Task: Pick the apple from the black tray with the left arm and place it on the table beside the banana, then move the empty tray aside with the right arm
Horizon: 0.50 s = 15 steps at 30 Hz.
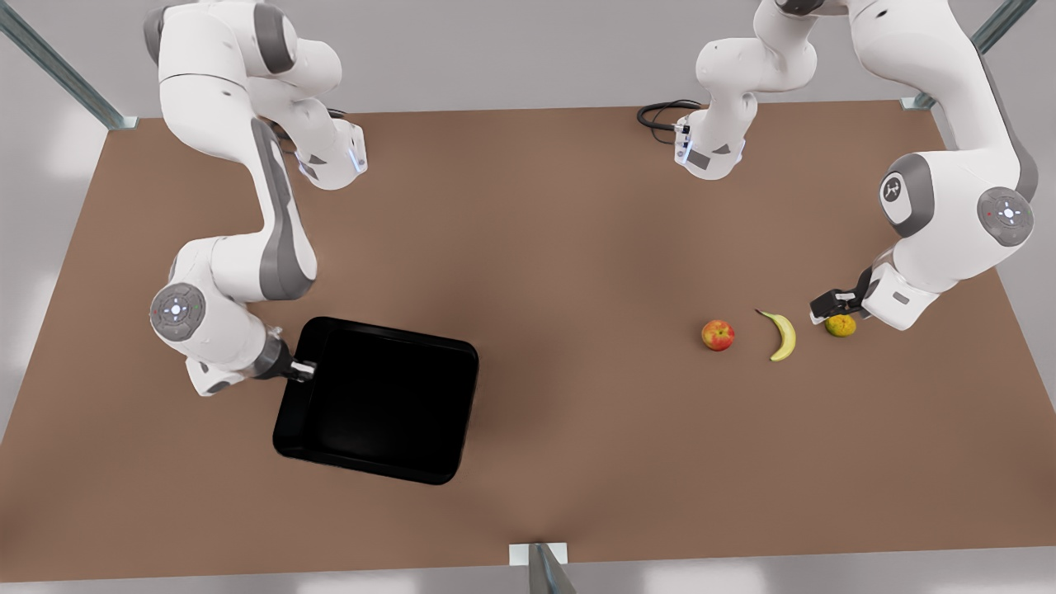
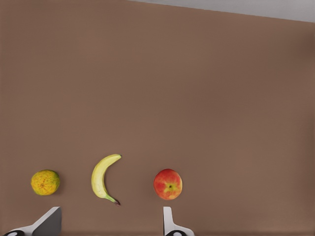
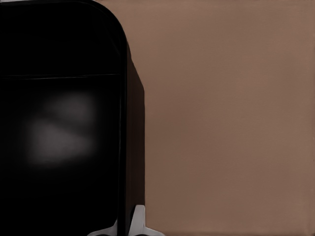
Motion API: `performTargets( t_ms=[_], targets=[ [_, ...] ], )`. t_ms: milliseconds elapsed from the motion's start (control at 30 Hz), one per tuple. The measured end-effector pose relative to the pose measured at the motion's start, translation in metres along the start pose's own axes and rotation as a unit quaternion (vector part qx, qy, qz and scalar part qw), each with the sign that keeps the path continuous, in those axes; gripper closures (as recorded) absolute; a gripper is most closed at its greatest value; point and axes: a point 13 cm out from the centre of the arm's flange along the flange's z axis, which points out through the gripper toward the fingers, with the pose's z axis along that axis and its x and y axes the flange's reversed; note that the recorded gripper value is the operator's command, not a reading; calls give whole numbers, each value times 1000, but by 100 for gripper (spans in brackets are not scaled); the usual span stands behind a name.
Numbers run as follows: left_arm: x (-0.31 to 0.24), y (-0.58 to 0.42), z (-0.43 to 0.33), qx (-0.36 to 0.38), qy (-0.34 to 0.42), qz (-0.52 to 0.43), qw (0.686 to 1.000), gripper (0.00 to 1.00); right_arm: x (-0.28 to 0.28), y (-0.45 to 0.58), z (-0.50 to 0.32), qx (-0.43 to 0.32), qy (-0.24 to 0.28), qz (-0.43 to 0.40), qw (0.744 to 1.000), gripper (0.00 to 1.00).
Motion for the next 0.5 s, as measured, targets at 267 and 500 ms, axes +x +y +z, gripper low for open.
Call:
performTargets(
  t_ms=[267,500],
  targets=[
    [0,0,0,0,0,-1,1000,0,-24,-96,22,-7,26,-59,998,85],
    [0,0,0,0,0,-2,1000,0,-42,-133,89,-14,47,-133,990,85]
  ],
)
